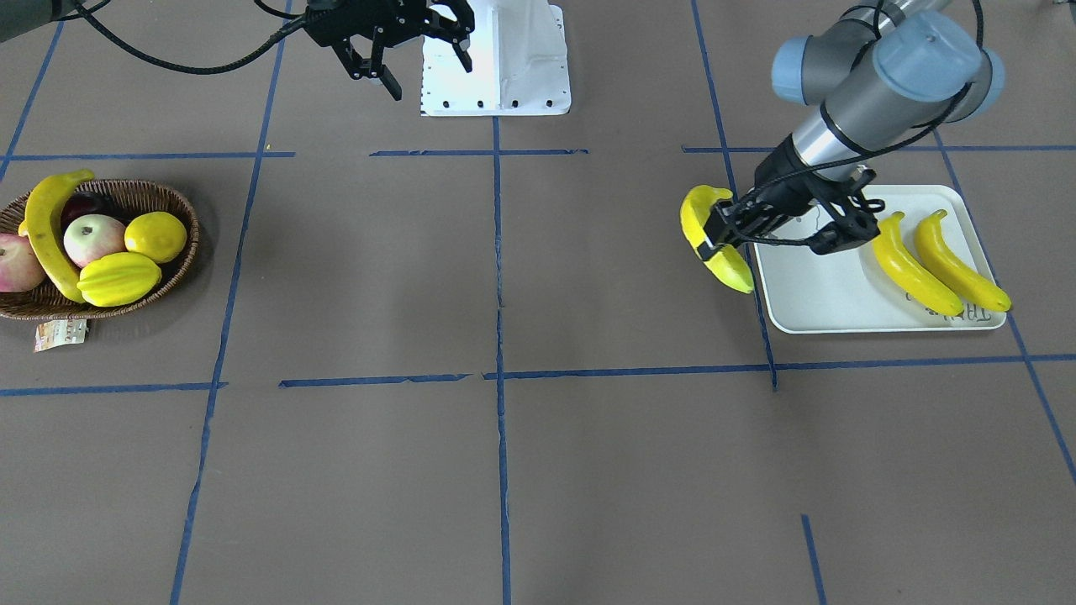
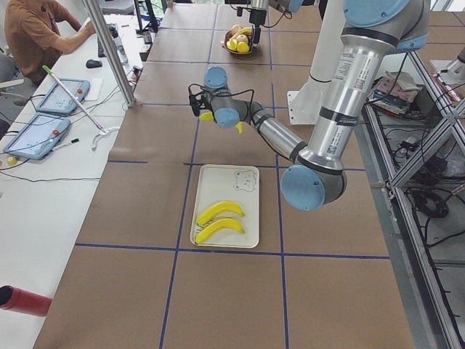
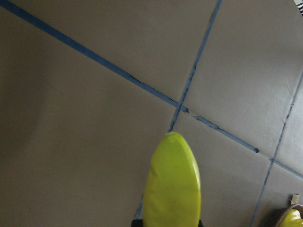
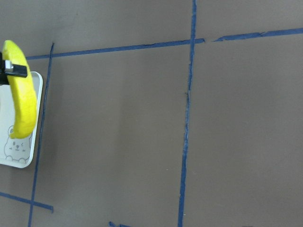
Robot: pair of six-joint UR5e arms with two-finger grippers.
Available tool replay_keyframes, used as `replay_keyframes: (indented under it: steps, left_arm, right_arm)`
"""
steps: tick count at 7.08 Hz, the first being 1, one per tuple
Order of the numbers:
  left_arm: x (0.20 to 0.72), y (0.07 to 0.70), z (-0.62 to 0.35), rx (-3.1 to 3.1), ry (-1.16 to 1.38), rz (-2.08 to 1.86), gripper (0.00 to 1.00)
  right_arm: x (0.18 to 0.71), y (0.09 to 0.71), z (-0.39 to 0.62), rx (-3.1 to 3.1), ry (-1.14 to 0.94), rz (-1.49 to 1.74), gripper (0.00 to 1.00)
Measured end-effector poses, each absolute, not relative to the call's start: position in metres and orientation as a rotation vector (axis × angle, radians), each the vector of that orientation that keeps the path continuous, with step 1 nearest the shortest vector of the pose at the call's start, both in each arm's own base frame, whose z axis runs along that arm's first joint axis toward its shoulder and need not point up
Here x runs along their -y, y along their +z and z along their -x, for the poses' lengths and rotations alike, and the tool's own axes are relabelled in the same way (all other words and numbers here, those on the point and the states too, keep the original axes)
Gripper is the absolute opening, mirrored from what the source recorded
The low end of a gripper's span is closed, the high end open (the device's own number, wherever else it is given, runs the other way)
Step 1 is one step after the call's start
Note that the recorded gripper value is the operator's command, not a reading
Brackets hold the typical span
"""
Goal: Transfer all bananas from basket to plate
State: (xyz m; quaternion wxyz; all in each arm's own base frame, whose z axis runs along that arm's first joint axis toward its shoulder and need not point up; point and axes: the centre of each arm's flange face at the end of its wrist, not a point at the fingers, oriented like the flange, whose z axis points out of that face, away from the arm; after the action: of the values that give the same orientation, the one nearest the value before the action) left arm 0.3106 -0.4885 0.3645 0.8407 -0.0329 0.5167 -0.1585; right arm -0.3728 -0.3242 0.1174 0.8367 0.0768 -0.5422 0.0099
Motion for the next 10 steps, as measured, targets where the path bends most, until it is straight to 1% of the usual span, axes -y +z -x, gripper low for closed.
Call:
replay_keyframes:
  steps: [2, 3, 4, 5, 7, 9, 10]
  left_arm:
    - [0.478, 0.463, -0.275, -0.922, -0.315, 0.049, 0.0]
    - [0.471, 0.497, -0.265, -0.863, -0.329, 0.058, 0.1]
    - [0.467, 0.519, -0.26, -0.823, -0.344, 0.062, 0.68]
    - [0.465, 0.532, -0.256, -0.796, -0.357, 0.056, 0.99]
    - [0.464, 0.54, -0.252, -0.778, -0.365, 0.046, 1.0]
    - [0.465, 0.523, -0.253, -0.804, -0.357, 0.024, 1.0]
    - [0.467, 0.504, -0.255, -0.831, -0.35, 0.008, 1.0]
  right_arm:
    - [0.334, 0.135, 0.364, 1.115, 0.052, -0.164, 1.0]
    - [0.337, 0.138, 0.362, 1.108, 0.059, -0.166, 1.0]
    - [0.338, 0.141, 0.36, 1.103, 0.064, -0.165, 1.0]
    - [0.339, 0.144, 0.359, 1.098, 0.068, -0.163, 1.0]
    - [0.346, 0.154, 0.35, 1.079, 0.084, -0.162, 1.0]
    - [0.352, 0.191, 0.318, 1.021, 0.085, -0.178, 1.0]
    - [0.352, 0.22, 0.295, 0.975, 0.068, -0.19, 1.0]
